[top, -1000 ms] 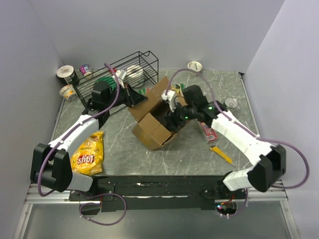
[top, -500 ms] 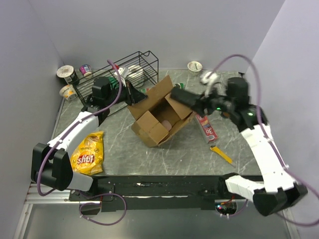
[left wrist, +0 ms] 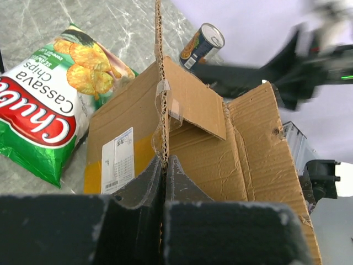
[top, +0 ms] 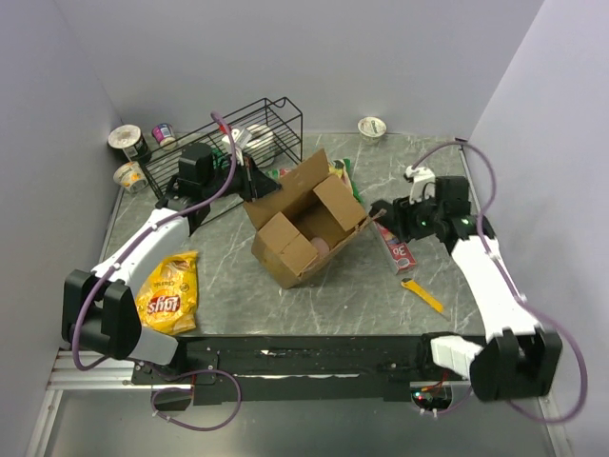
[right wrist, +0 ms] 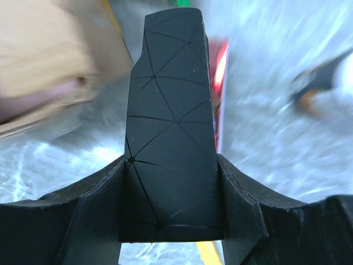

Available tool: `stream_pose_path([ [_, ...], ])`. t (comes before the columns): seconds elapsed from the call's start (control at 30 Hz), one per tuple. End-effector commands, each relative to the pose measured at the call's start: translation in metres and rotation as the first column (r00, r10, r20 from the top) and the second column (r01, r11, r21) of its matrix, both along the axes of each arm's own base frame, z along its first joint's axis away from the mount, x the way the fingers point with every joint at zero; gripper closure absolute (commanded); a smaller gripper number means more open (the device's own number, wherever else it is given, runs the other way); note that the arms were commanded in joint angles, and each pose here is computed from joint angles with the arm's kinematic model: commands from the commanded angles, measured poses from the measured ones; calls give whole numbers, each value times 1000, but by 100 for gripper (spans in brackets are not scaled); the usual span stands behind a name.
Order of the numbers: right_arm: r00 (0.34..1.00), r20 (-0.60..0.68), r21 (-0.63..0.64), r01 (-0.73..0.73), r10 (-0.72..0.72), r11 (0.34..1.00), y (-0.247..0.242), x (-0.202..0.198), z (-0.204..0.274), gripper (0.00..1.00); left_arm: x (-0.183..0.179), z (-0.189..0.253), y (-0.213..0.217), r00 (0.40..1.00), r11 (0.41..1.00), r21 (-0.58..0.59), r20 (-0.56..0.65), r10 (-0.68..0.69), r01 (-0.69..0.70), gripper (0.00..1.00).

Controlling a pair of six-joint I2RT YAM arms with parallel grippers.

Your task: Unpack the express box

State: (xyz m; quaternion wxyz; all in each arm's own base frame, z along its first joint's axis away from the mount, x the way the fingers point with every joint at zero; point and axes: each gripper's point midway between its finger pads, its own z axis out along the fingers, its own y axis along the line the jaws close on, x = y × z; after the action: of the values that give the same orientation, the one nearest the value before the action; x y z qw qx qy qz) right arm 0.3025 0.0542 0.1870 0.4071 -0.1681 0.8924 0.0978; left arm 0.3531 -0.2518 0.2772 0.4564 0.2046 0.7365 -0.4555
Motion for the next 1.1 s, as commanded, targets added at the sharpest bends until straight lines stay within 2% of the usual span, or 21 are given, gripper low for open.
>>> stream_pose_path([
  [0.0,999,-1,43,33,-33,999,4,24,-18,100,-13,27,-3,996,998,-11,66,-60,60,99],
  [0.07,999,-7,39,38,-38,998,5,33,-29,97,-14,26,-1,996,998,8,75,-56,55,99],
  [0.1,999,-26,39,42,-41,998,5,33,-36,90,-15,27,0,995,999,14,84,-53,52,99],
  [0.13,998,-49,42,33,-31,999,7,31,-41,76,-15,29,2,995,999,21,93,-44,43,99],
  [0.2,996,-87,48,18,-14,999,9,29,-50,57,-15,31,3,992,999,32,121,-43,39,99],
  [0.23,994,-103,54,26,-20,998,10,27,-53,41,-15,32,4,991,999,34,127,-42,38,99],
  [0.37,995,-97,57,15,-9,998,11,29,-37,25,-17,35,3,987,997,40,150,-63,58,99],
  [0.47,999,1,44,-38,38,998,13,45,14,16,-17,34,3,986,996,54,149,-74,67,99],
  [0.5,998,12,38,-56,56,998,14,46,23,5,-16,37,2,984,996,55,159,-78,70,99],
  [0.6,994,33,58,-108,106,992,22,47,51,4,-14,43,-1,979,995,54,178,-96,88,99],
  [0.63,988,76,63,-140,136,988,26,48,68,4,-14,43,-2,978,994,54,179,-104,96,99],
  [0.67,968,125,104,-231,218,967,43,44,83,7,-15,46,-2,976,993,51,186,-112,105,99],
  [0.7,953,168,113,-273,253,955,51,43,94,14,-15,46,-4,975,993,50,187,-118,111,99],
  [0.73,931,225,111,-316,286,942,60,40,111,17,-14,46,-4,975,992,49,184,-121,114,99],
  [0.83,822,355,18,-481,445,876,105,26,142,25,-16,46,-6,973,991,55,191,-132,124,99],
  [0.9,690,424,-84,-615,587,784,146,8,153,30,-17,47,-8,971,990,56,194,-139,130,99],
  [0.97,599,430,-150,-690,675,708,171,-5,142,33,-19,46,-9,971,989,55,193,-144,136,99],
  [1.0,554,407,-166,-737,726,655,191,-16,130,38,-20,47,-10,970,989,53,194,-148,140,99],
  [1.07,519,358,-183,-776,776,604,204,-24,102,45,-22,47,-11,969,987,50,193,-157,150,99],
])
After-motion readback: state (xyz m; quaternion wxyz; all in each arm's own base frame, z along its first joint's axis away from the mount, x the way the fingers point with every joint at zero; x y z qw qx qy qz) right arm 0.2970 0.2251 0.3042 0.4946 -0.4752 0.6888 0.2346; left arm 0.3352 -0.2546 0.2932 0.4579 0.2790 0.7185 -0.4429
